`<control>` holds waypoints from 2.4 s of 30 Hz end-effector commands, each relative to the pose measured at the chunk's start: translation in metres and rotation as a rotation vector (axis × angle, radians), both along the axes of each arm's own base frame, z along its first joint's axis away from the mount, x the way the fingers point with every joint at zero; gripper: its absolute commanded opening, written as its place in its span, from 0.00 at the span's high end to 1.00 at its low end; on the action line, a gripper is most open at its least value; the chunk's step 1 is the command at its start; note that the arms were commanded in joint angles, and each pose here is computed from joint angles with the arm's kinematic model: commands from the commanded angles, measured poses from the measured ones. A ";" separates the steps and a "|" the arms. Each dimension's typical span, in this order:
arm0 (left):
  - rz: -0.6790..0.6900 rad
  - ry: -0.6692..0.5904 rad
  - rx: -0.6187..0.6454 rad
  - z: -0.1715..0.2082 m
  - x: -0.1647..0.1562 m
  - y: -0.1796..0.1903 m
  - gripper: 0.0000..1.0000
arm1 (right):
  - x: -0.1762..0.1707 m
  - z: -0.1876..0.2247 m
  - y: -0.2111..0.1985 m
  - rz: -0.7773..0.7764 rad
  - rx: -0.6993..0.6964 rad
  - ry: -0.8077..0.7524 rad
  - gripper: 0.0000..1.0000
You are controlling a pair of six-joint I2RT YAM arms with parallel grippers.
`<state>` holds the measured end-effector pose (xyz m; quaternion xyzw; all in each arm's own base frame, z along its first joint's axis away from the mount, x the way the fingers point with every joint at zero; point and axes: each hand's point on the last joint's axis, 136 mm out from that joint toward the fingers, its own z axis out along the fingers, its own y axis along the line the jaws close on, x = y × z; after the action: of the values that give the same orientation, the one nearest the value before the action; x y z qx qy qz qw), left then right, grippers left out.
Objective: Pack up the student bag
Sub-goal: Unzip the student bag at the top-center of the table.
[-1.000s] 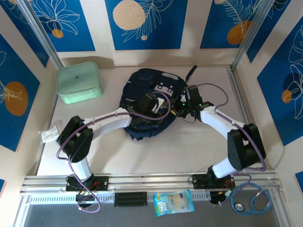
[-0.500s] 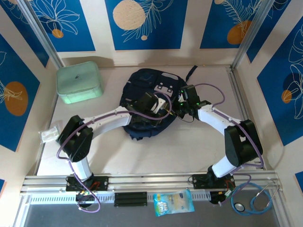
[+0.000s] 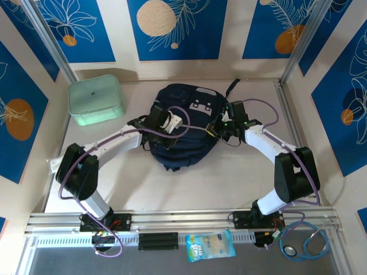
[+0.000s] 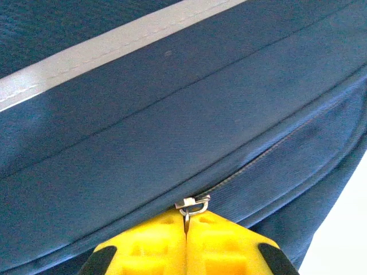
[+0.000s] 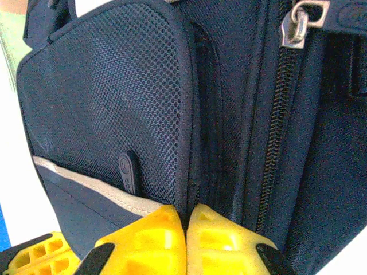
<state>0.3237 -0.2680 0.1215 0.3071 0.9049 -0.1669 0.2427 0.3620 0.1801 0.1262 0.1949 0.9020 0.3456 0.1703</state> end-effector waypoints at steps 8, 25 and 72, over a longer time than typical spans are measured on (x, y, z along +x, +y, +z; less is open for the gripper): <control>-0.017 0.011 -0.036 0.020 -0.011 0.005 1.00 | 0.045 0.013 -0.034 -0.059 -0.076 -0.058 0.95; -0.132 0.019 -0.171 0.040 -0.038 -0.083 1.00 | -0.038 0.032 -0.030 -0.228 0.107 0.023 0.48; -0.025 0.101 0.135 0.008 -0.032 0.029 0.98 | -0.020 0.012 -0.028 -0.302 0.028 0.080 0.98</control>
<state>0.2946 -0.2739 0.1315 0.3412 0.9047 -0.1638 0.1957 0.3301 0.1737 0.1309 0.3301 0.8654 0.3509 0.1379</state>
